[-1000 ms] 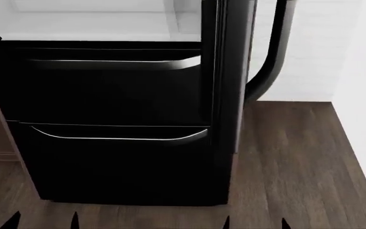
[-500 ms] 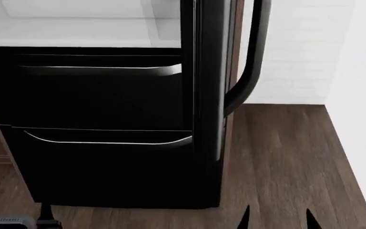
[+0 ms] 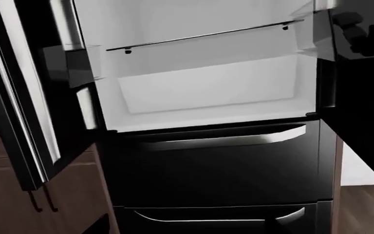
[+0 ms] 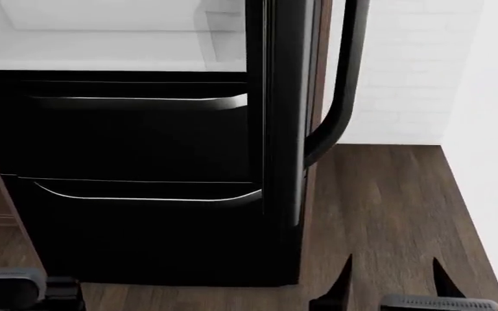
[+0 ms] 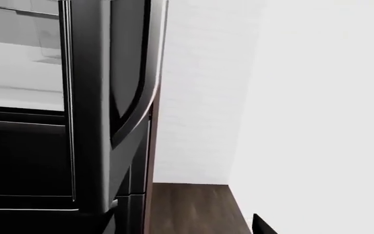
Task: Close the fridge doors
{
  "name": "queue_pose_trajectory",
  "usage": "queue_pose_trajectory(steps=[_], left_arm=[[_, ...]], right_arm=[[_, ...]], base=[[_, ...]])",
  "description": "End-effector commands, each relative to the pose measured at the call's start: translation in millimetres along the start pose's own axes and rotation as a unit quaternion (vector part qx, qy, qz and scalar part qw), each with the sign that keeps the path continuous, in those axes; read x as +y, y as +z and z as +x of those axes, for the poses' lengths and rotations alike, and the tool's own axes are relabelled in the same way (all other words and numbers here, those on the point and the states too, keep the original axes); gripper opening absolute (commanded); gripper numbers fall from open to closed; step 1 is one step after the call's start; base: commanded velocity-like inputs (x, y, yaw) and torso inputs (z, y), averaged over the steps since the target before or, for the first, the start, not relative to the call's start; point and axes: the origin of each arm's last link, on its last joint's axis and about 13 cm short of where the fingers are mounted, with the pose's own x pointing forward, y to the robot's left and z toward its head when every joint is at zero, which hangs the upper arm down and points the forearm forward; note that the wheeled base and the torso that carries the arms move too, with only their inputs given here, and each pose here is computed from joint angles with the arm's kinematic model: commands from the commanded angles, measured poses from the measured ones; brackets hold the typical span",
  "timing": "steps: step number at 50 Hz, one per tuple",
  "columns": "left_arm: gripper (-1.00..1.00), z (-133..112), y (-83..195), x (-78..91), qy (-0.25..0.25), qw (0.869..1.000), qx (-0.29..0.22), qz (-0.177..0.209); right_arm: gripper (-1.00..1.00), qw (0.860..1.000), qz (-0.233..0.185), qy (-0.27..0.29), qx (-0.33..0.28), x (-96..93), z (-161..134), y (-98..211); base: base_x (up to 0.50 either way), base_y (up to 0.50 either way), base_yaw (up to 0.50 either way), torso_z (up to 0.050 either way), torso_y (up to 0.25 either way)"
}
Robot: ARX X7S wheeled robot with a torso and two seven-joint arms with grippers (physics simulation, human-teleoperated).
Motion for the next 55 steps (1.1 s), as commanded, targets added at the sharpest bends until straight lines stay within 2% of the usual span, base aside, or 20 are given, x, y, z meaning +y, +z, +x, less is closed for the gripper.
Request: queue_pose_trajectory(steps=[1,8,12,26,30,34,44,49,50,52,55], left_arm=[[1.00,2.3,-7.9,-1.1,0.011,1.000,0.025,0.005],[1.00,-0.6,-6.2,1.2,0.018,1.000,0.010,-0.006],[1.00,-0.4,-6.4,1.5,0.019,1.000,0.010,-0.012],[1.00,0.6,-6.3,1.1,0.021,1.000,0.013,-0.015],[1.00,0.6,-5.5,2.2,0.027,0.999,0.012,-0.022],[1.00,1.0,-5.2,2.8,0.029,0.999,0.013,-0.028],[1.00,1.9,-5.1,4.6,0.037,0.998,0.017,-0.044],[1.00,3.6,-4.8,9.0,0.067,0.995,0.025,-0.071],[1.00,5.3,-4.9,12.2,0.098,0.991,0.031,-0.085],[1.00,6.5,-4.7,16.4,0.122,0.986,0.033,-0.105],[1.00,0.9,-3.3,18.7,0.147,0.984,0.009,-0.103]], right_arm=[[1.00,1.000,-0.006,-0.009,0.012,-1.0,4.7,0.8],[1.00,1.000,-0.013,-0.009,0.008,-2.4,8.3,16.2],[1.00,1.000,-0.003,-0.009,0.004,-3.6,6.3,21.4],[1.00,1.000,-0.006,-0.006,0.004,-5.6,4.6,21.0],[1.00,1.000,-0.018,0.006,-0.008,-3.9,4.9,25.1],[1.00,0.999,-0.031,0.007,-0.016,-2.5,5.1,28.7],[1.00,0.999,-0.033,0.003,-0.015,-2.4,4.7,30.1],[1.00,0.999,-0.027,0.001,-0.018,-3.1,5.1,31.3],[1.00,1.000,-0.020,-0.001,-0.019,-4.0,5.1,32.0],[1.00,1.000,-0.019,-0.002,-0.021,-4.4,5.1,32.4],[1.00,0.999,-0.015,-0.008,-0.027,-7.5,3.6,33.9]], base=[[0.00,0.00,0.00,0.000,0.000],[0.38,0.00,0.00,0.000,0.000],[0.50,-0.05,0.00,0.000,0.000],[0.14,-0.49,0.00,0.000,0.000],[0.27,-0.38,0.00,0.000,0.000],[0.50,-0.03,0.00,0.000,0.000],[0.50,0.08,0.00,0.000,0.000],[0.50,0.19,0.00,0.000,0.000],[0.50,0.19,0.00,0.000,0.000],[0.50,0.13,0.00,0.000,0.000],[0.12,0.00,0.00,0.000,0.005]])
